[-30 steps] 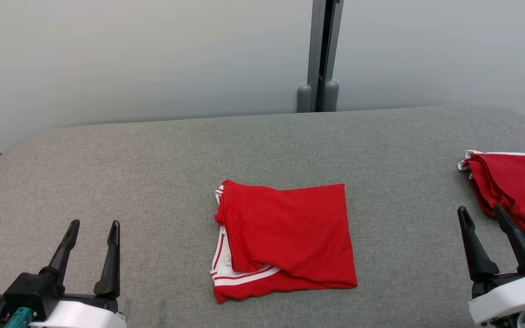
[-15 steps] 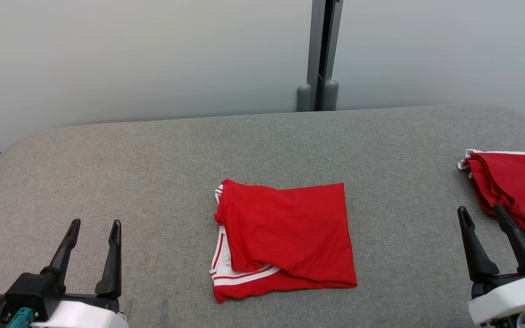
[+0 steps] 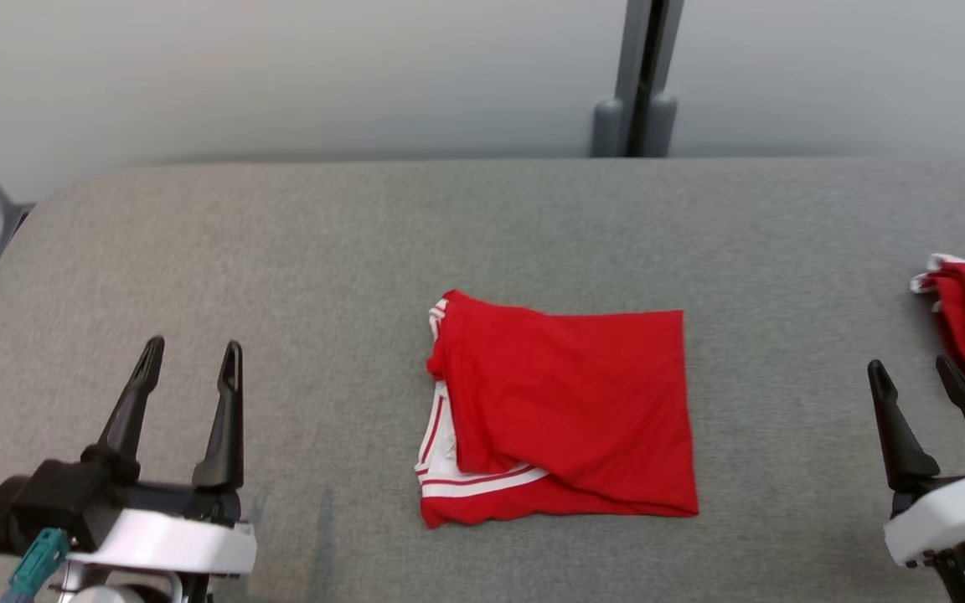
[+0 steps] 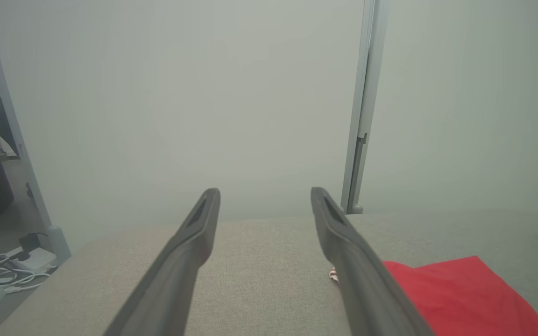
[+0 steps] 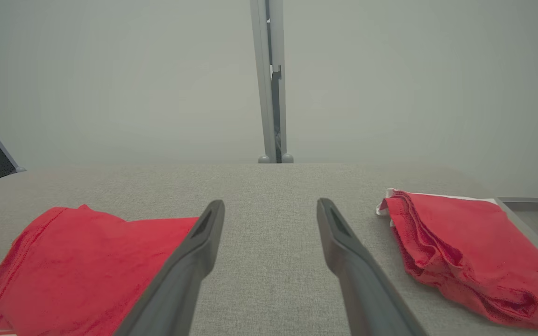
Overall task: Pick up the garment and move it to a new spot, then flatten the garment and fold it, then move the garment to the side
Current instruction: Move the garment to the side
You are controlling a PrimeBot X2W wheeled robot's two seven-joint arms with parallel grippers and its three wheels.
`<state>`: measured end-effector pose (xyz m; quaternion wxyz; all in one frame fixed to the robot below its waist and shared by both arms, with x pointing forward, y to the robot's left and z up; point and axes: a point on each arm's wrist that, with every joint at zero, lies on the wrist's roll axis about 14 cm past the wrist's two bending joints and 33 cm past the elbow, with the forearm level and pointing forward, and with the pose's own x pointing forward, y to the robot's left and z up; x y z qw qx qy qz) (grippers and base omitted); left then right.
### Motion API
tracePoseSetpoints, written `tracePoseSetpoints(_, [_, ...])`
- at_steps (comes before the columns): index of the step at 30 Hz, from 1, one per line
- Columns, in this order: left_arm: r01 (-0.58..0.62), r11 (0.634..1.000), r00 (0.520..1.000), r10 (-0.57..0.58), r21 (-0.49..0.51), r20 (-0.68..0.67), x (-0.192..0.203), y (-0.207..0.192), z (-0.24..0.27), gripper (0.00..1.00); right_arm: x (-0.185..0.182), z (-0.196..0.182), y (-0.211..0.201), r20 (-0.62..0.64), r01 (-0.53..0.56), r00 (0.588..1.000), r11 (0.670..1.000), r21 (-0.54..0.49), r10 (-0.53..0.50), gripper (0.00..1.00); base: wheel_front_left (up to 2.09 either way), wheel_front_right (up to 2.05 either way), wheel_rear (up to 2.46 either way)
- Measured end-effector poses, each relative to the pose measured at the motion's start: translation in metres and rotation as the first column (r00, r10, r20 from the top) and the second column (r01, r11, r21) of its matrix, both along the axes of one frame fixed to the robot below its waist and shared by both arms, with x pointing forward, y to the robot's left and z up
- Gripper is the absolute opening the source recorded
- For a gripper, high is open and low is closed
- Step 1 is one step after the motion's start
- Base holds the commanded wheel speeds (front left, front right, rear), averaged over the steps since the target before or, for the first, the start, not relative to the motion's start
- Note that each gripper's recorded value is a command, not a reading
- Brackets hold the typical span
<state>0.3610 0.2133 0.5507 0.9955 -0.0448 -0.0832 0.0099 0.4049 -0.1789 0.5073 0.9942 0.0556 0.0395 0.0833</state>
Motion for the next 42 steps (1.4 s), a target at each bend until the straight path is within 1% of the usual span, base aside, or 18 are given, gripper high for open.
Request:
tracePoseSetpoints(2, [-0.002, 1.000, 1.000, 0.002, -0.001, 0.003, 0.004, 0.001, 0.000, 1.00, 0.007, -0.007, 0.005, -0.021, -0.016, 1.000, 1.000, -0.009, 0.016, 1.00, 0.00, 0.00, 0.00])
tracePoseSetpoints(3, [-0.008, 1.000, 1.000, 0.008, -0.001, 0.010, 0.011, 0.004, -0.001, 1.00, 0.020, -0.023, 0.017, -0.064, -0.050, 0.997, 0.999, -0.009, 0.050, 1.00, 0.00, 0.00, 0.00])
tracePoseSetpoints(5, [-0.014, 1.000, 1.000, 0.014, -0.004, 0.012, 0.016, 0.006, -0.002, 1.00, 0.030, -0.040, 0.031, -0.110, -0.092, 0.990, 0.996, -0.007, 0.090, 1.00, 0.00, 0.00, 0.00])
tracePoseSetpoints(7, [-0.027, 1.000, 1.000, 0.027, -0.007, 0.014, 0.019, 0.010, -0.004, 1.00, 0.039, -0.058, 0.050, -0.159, -0.144, 0.977, 0.990, 0.001, 0.143, 1.00, 0.00, 0.00, 0.00])
tracePoseSetpoints(10, [-0.058, 0.998, 0.998, 0.058, -0.009, -0.009, 0.020, 0.019, -0.013, 1.00, 0.044, -0.087, 0.078, -0.240, -0.214, 0.947, 0.976, 0.028, 0.214, 1.00, 0.00, 0.00, 0.00])
tracePoseSetpoints(11, [-0.058, 0.998, 0.998, 0.058, -0.009, -0.009, 0.020, 0.019, -0.013, 1.00, 0.044, -0.087, 0.078, -0.240, -0.214, 0.947, 0.976, 0.028, 0.214, 1.00, 0.00, 0.00, 0.00])
tracePoseSetpoints(14, [-0.089, 0.996, 0.996, 0.089, -0.005, -0.032, 0.018, 0.029, -0.021, 1.00, 0.043, -0.111, 0.104, -0.307, -0.281, 0.908, 0.958, 0.054, 0.284, 1.00, 0.00, 0.00, 0.00])
tracePoseSetpoints(17, [-0.111, 0.994, 0.993, 0.110, -0.004, -0.052, 0.017, 0.035, -0.028, 1.00, 0.039, -0.130, 0.122, -0.364, -0.326, 0.869, 0.942, 0.084, 0.334, 1.00, 0.00, 0.00, 0.00])
tracePoseSetpoints(19, [-0.121, 0.993, 0.991, 0.120, -0.002, -0.065, 0.016, 0.039, -0.032, 1.00, 0.038, -0.137, 0.129, -0.386, -0.341, 0.852, 0.934, 0.105, 0.354, 1.00, 0.00, 0.00, 0.00])
tracePoseSetpoints(20, [-0.123, 0.992, 0.990, 0.123, -0.002, -0.068, 0.017, 0.040, -0.033, 1.00, 0.039, -0.139, 0.130, -0.397, -0.348, 0.844, 0.932, 0.106, 0.360, 0.48, 0.00, 0.00, 0.00])
tracePoseSetpoints(21, [-0.125, 0.992, 0.990, 0.124, -0.002, -0.068, 0.018, 0.041, -0.033, 1.00, 0.040, -0.140, 0.130, -0.402, -0.349, 0.841, 0.931, 0.110, 0.362, 0.37, 0.00, 0.00, 0.00])
tracePoseSetpoints(22, [-0.126, 0.992, 0.990, 0.125, -0.003, -0.065, 0.019, 0.041, -0.032, 1.00, 0.041, -0.140, 0.130, -0.403, -0.347, 0.840, 0.931, 0.114, 0.363, 0.02, 0.00, 0.00, 0.00])
tracePoseSetpoints(23, [-0.125, 0.992, 0.990, 0.124, -0.003, -0.063, 0.020, 0.041, -0.032, 1.00, 0.041, -0.140, 0.131, -0.407, -0.349, 0.836, 0.929, 0.121, 0.367, 0.00, 0.00, 0.00, 0.00])
tracePoseSetpoints(25, [-0.120, 0.993, 0.991, 0.119, -0.004, -0.060, 0.021, 0.040, -0.031, 1.00, 0.040, -0.140, 0.132, -0.412, -0.357, 0.830, 0.926, 0.123, 0.375, 0.00, 0.00, 0.00, 0.00])
tracePoseSetpoints(30, [-0.088, 0.996, 0.995, 0.088, 0.003, -0.041, 0.029, 0.032, -0.027, 1.00, 0.040, -0.130, 0.123, -0.391, -0.375, 0.839, 0.923, 0.088, 0.378, 0.00, 0.00, 0.00, 0.00])
tracePoseSetpoints(33, [-0.061, 0.998, 0.998, 0.061, 0.005, -0.031, 0.036, 0.025, -0.025, 1.00, 0.038, -0.124, 0.103, -0.383, -0.380, 0.851, 0.925, 0.027, 0.360, 0.00, 0.00, 0.00, 0.00])
tracePoseSetpoints(37, [-0.015, 1.000, 1.000, 0.015, 0.010, -0.023, 0.047, 0.014, -0.025, 1.00, 0.034, -0.112, 0.067, -0.364, -0.375, 0.874, 0.923, -0.083, 0.322, 0.00, 0.00, 0.00, 0.00])
tracePoseSetpoints(42, [0.073, 0.997, 0.997, -0.073, -0.001, -0.011, 0.066, -0.014, -0.026, 1.00, 0.029, -0.086, 0.015, -0.334, -0.329, 0.910, 0.920, -0.215, 0.247, 0.00, 0.00, 0.00, 0.00])
